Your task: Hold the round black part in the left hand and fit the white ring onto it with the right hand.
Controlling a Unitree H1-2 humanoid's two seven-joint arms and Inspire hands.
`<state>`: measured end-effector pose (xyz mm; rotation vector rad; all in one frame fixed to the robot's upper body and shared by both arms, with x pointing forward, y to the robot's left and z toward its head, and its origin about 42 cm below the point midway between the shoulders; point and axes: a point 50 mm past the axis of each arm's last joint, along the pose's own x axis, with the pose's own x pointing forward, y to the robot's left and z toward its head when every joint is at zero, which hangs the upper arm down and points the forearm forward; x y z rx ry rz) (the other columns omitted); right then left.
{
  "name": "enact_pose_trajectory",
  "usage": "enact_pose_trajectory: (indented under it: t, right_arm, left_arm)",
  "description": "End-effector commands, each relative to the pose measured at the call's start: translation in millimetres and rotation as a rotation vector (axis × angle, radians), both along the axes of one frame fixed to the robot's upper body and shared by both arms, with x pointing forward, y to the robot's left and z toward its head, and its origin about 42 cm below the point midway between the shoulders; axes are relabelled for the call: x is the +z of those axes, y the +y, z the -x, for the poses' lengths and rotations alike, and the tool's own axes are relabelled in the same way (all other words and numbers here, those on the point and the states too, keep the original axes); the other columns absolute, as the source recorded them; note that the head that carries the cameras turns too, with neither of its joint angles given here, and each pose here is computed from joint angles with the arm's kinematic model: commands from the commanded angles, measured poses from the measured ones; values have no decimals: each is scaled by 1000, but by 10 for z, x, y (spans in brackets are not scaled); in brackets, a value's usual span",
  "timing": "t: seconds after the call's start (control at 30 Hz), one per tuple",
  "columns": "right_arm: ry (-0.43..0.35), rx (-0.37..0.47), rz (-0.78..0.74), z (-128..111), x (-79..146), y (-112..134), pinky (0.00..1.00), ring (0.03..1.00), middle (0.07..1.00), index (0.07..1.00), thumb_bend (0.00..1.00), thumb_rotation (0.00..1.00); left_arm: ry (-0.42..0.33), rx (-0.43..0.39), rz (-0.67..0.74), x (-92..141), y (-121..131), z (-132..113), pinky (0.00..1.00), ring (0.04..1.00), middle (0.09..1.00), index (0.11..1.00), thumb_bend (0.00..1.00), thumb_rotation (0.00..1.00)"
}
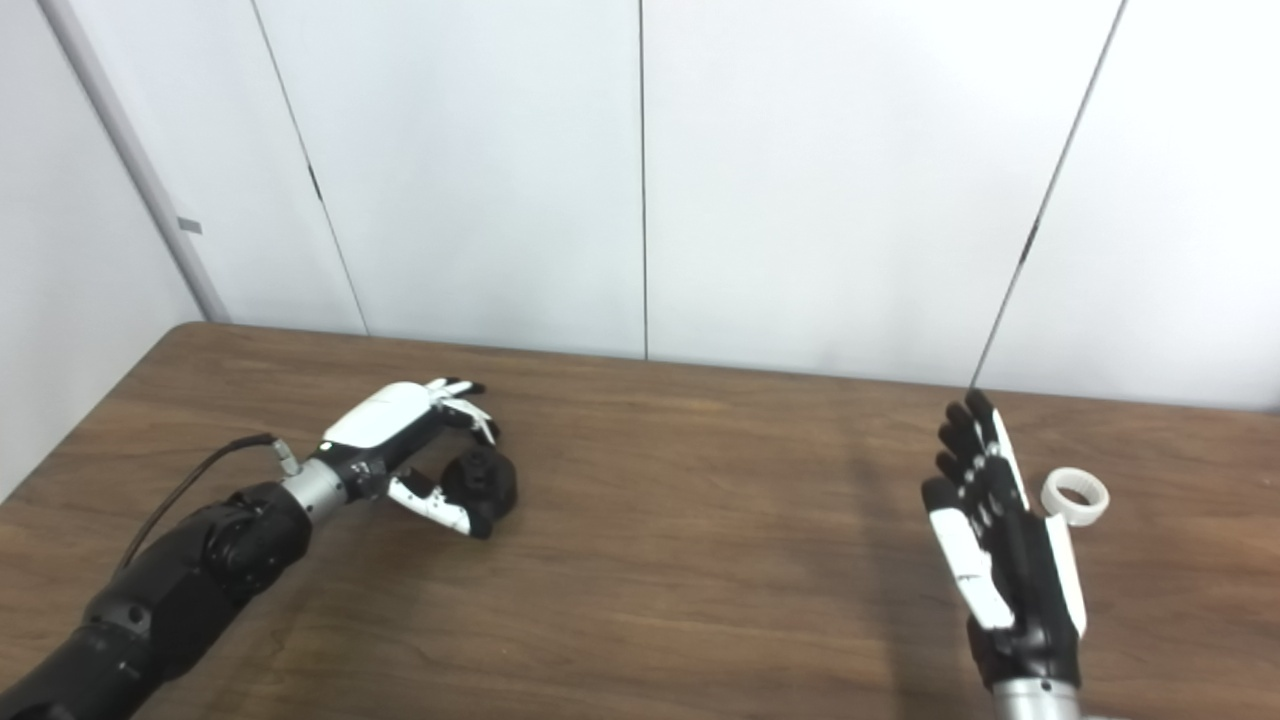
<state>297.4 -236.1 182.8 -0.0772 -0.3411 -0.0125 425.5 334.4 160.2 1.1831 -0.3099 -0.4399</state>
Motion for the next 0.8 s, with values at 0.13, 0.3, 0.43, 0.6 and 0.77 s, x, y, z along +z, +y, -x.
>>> enact_pose_trajectory:
  t: [0.13, 0.3, 0.43, 0.6, 0.77]
  right_arm:
    - [-112, 7, 20, -65, 366, -2, 972, 954, 948, 971, 446, 746]
    - [-139, 2, 32, -77, 472, 8, 928, 935, 934, 952, 475, 735]
    - [-170, 3, 35, -85, 547, 18, 882, 900, 924, 950, 470, 727]
    - [-190, 1, 40, -69, 687, 31, 862, 914, 938, 953, 465, 727]
    - [-200, -13, 44, -39, 838, 32, 920, 927, 938, 954, 457, 726]
  left_arm:
    - [-55, -120, -20, 192, -183, 102, 1000, 964, 747, 481, 524, 59]
    - [-48, -193, -4, 120, -384, 210, 1000, 977, 753, 481, 524, 61]
    - [-51, -254, 7, 99, -547, 289, 1000, 975, 755, 481, 524, 62]
    - [-49, -321, 13, 43, -759, 394, 1000, 975, 748, 481, 524, 63]
    - [-36, -370, 13, 2, -910, 464, 1000, 983, 756, 481, 524, 63]
